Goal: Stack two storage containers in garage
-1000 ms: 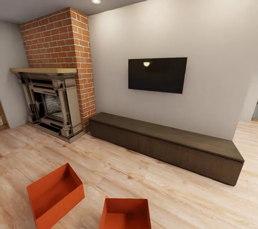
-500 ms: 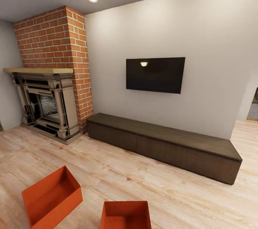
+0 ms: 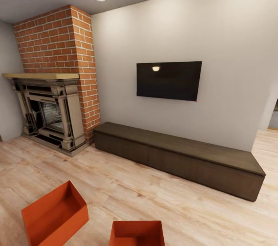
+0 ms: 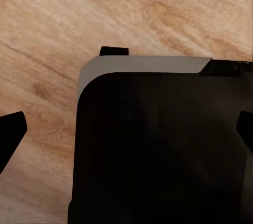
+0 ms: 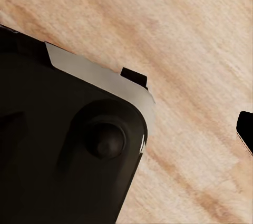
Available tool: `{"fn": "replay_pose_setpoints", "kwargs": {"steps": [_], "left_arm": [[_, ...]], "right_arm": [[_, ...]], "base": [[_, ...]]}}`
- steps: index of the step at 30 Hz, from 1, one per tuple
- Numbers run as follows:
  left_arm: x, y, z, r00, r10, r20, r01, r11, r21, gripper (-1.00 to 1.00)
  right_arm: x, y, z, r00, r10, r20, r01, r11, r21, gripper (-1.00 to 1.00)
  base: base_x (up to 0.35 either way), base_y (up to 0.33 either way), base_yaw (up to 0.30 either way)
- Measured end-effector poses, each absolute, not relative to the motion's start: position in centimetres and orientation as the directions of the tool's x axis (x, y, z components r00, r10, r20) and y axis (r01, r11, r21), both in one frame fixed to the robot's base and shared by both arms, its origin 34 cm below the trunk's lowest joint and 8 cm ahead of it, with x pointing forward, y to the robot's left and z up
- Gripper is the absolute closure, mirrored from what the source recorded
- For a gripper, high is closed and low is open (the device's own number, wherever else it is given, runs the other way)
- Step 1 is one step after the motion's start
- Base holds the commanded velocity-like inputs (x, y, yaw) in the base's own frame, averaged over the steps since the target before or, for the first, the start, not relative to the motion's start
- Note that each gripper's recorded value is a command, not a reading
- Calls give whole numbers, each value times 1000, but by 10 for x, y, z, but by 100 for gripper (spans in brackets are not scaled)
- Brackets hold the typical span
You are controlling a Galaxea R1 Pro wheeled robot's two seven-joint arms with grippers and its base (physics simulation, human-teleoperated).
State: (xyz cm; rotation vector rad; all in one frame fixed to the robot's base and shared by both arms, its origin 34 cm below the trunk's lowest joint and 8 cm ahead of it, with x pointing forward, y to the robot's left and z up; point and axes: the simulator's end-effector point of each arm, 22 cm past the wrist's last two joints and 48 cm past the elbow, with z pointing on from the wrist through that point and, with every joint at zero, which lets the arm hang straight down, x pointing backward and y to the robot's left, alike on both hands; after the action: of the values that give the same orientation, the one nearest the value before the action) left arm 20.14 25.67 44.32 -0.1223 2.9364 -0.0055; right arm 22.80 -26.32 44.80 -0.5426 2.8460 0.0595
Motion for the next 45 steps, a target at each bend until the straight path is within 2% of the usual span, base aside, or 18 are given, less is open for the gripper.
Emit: {"fn": "replay_pose_setpoints", "kwargs": {"steps": [45], "left_arm": [[200, 257, 443, -977, -83, -197, -82, 997, -11, -100]], "right_arm": [[225, -264, 447, -903, -359, -235, -369, 930, -3, -100]], "base": [[8, 3, 8]]}}
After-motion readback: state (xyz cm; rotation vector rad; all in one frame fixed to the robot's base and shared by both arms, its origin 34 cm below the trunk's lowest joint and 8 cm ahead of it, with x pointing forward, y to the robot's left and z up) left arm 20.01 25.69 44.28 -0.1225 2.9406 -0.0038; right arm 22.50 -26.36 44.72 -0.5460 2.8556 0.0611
